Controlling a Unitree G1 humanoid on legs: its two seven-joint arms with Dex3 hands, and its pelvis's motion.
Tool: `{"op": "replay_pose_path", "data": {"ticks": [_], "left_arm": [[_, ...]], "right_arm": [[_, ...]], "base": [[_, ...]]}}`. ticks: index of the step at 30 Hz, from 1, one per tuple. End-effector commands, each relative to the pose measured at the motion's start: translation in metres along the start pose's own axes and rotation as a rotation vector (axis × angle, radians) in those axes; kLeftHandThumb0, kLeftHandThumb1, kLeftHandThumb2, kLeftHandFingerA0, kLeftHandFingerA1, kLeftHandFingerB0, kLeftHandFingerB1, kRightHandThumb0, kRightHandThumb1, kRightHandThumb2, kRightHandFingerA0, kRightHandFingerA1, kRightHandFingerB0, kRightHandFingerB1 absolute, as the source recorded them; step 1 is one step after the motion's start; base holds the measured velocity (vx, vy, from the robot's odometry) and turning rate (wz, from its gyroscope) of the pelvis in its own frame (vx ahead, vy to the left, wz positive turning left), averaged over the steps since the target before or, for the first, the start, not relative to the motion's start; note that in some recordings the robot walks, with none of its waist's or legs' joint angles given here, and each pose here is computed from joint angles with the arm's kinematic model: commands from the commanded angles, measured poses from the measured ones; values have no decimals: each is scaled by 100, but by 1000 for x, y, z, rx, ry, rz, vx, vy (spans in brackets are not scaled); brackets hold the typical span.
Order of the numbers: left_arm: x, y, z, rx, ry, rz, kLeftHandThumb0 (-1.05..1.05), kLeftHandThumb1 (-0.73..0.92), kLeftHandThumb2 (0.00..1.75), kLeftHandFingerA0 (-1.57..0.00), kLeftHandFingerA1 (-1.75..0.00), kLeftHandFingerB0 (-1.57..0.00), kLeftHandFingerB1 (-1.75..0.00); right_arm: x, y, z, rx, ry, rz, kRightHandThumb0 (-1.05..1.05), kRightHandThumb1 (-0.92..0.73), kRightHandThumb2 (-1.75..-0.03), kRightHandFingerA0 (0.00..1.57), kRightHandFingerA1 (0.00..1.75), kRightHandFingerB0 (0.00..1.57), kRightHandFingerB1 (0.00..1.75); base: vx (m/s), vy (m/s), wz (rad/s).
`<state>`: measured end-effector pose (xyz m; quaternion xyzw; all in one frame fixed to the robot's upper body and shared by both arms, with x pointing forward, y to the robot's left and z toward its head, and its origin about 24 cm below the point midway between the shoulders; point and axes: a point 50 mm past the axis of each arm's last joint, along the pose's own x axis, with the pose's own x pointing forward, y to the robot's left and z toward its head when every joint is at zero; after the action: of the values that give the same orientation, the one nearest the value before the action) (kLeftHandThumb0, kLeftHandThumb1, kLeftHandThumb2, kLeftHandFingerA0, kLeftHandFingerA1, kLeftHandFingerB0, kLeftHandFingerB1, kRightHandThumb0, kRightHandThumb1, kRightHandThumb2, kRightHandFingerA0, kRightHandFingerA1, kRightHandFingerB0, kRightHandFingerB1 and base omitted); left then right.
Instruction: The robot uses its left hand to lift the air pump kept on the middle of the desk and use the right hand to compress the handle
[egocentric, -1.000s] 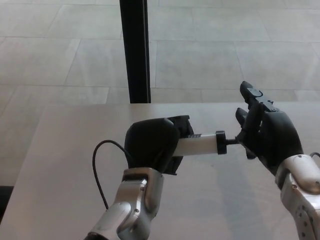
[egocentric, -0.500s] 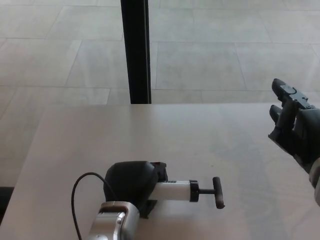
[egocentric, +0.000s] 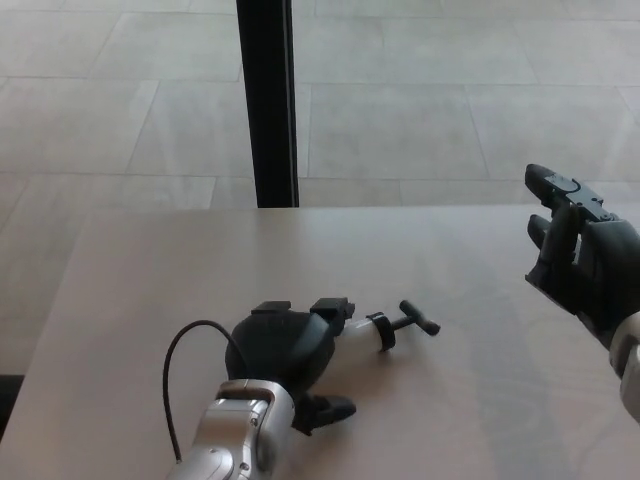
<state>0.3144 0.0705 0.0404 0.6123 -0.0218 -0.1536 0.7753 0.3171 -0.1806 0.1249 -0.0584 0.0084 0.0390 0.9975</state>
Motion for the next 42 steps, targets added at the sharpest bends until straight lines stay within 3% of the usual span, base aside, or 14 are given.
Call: {"op": "replay_pose_path", "data": {"ticks": [1, 6, 7, 8, 9, 13, 14, 20, 22, 27, 37, 38, 39, 42], "left_arm": [[-5, -8, -21, 0, 144, -510, -105, 65, 63, 0, 0, 0, 0], [-4, 17, -18, -69, 76, -484, -105, 67, 64, 0, 0, 0, 0], [-4, 27, -18, -103, 51, -440, -105, 51, 93, 0, 0, 0, 0], [-5, 28, -18, -107, 48, -436, -105, 51, 93, 0, 0, 0, 0], [-5, 32, -18, -108, 36, -428, -105, 66, 61, 0, 0, 0, 0], [-4, 54, -13, -126, -36, -320, -105, 66, 62, 0, 0, 0, -5], [-5, 62, -14, -126, -45, -279, -105, 50, 88, 0, 0, 0, -6], [-14, 108, -24, -279, -128, 38, -94, 53, 97, 0, -13, 0, 0], [-21, 132, -37, -572, -185, 243, -94, 55, 97, 0, -14, -16, -3], [-49, 185, -77, -913, -246, 441, -100, 59, 101, 0, -11, -3, 0], [-156, 211, -196, -942, 2, 707, -85, 57, 97, 0, -24, -2, -19], [-165, 210, -206, -949, 21, 718, -85, 57, 96, 0, -25, -3, -18], [-185, 205, -224, -969, 60, 734, -87, 55, 95, -2, -24, -10, -17], [-221, 196, -250, -981, 172, 784, -79, 53, 94, -4, -34, -8, -28]], "right_arm": [[-1, -3, -8, -9, 50, -25, -94, -90, -125, 0, 16, 11, 16], [-2, -3, -8, -1, 47, -27, -96, -89, -125, 0, 15, 11, 13], [-1, -4, -8, -8, 49, -23, -96, -89, -125, 0, 16, 11, 14], [-1, -4, -9, -9, 50, -22, -96, -89, -125, 0, 16, 11, 14], [-2, -4, -8, -5, 50, -22, -96, -89, -125, 0, 16, 11, 14], [-3, -9, -8, -19, 47, -29, -95, -89, -125, 0, 16, 11, 15], [-3, -10, -8, -15, 48, -30, -95, -90, -125, 0, 16, 10, 14], [-6, -15, -9, -4, 53, -51, -95, -89, -125, 0, 15, 12, 15], [-8, -20, -8, -28, 54, -66, -89, -84, -123, 1, 20, 11, 22], [-14, -40, -7, -44, 46, -96, -89, -87, -123, 0, 21, 10, 21], [-42, -123, 6, -79, -44, -288, -90, -84, -122, 1, 27, 3, 23], [-45, -131, 7, -87, -49, -322, -84, -92, -80, 3, 34, 12, 27], [-52, -145, 10, -105, -58, -384, -82, -79, -118, 5, 43, 8, 30], [-67, -169, 15, -108, -60, -477, -92, -83, -123, 3, 47, 8, 36]], "base": [[0, 0, 0], [0, 0, 0], [0, 0, 0], [0, 0, 0], [0, 0, 0], [0, 0, 0], [0, 0, 0], [0, 0, 0], [0, 0, 0], [0, 0, 0], [0, 0, 0], [0, 0, 0], [0, 0, 0], [0, 0, 0]]}}
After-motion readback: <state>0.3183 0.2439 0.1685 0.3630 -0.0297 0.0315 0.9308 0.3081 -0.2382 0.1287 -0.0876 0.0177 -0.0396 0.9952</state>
